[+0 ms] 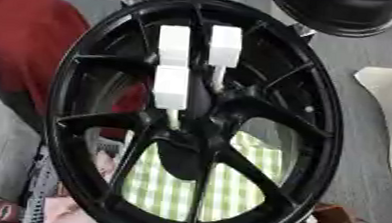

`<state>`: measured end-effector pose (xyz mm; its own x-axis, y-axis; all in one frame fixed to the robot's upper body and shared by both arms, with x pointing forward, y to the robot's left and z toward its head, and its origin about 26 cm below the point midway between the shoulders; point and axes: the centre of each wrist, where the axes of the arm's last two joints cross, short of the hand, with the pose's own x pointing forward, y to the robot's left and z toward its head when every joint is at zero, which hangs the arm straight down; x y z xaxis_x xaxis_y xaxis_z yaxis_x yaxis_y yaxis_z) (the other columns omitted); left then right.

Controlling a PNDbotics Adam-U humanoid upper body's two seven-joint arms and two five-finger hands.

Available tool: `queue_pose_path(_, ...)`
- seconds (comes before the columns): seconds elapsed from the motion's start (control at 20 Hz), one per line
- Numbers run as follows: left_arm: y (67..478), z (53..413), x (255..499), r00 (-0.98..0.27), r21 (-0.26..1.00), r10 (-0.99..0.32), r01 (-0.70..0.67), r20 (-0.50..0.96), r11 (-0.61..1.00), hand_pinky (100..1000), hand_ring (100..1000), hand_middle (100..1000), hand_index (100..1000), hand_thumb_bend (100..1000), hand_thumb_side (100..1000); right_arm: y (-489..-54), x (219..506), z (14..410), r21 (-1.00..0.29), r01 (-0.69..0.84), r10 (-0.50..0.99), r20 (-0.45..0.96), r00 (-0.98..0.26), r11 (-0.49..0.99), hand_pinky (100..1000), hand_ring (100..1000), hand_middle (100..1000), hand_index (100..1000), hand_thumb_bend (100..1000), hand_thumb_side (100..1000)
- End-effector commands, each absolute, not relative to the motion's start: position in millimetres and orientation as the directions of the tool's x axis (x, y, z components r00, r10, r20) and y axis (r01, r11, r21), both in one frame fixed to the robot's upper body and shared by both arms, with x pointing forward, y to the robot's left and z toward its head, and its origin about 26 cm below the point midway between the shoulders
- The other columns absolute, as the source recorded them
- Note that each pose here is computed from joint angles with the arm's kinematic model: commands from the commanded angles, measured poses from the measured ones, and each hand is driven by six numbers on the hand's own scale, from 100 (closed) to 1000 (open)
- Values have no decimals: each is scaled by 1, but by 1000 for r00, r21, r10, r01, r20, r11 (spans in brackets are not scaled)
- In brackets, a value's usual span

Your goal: Pull the pin out of the wheel hub.

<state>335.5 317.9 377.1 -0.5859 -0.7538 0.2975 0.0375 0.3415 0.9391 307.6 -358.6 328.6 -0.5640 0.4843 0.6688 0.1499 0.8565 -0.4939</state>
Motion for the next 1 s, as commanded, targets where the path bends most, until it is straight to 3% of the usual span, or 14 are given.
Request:
queue_pose_path(0.05,316,389,338,-590,965,-772,51,238,259,847,773,708,855,458,546,-361,304,339,-522,175,519,637,-571,835,657,607,591,734,168,459)
queue_pose_path(1.0,271,385,373,-650,967,-735,254,194,31,854,792,730,862,486,497,-361,307,334,-532,161,521,646,-558,832,657,607,591,734,165,463)
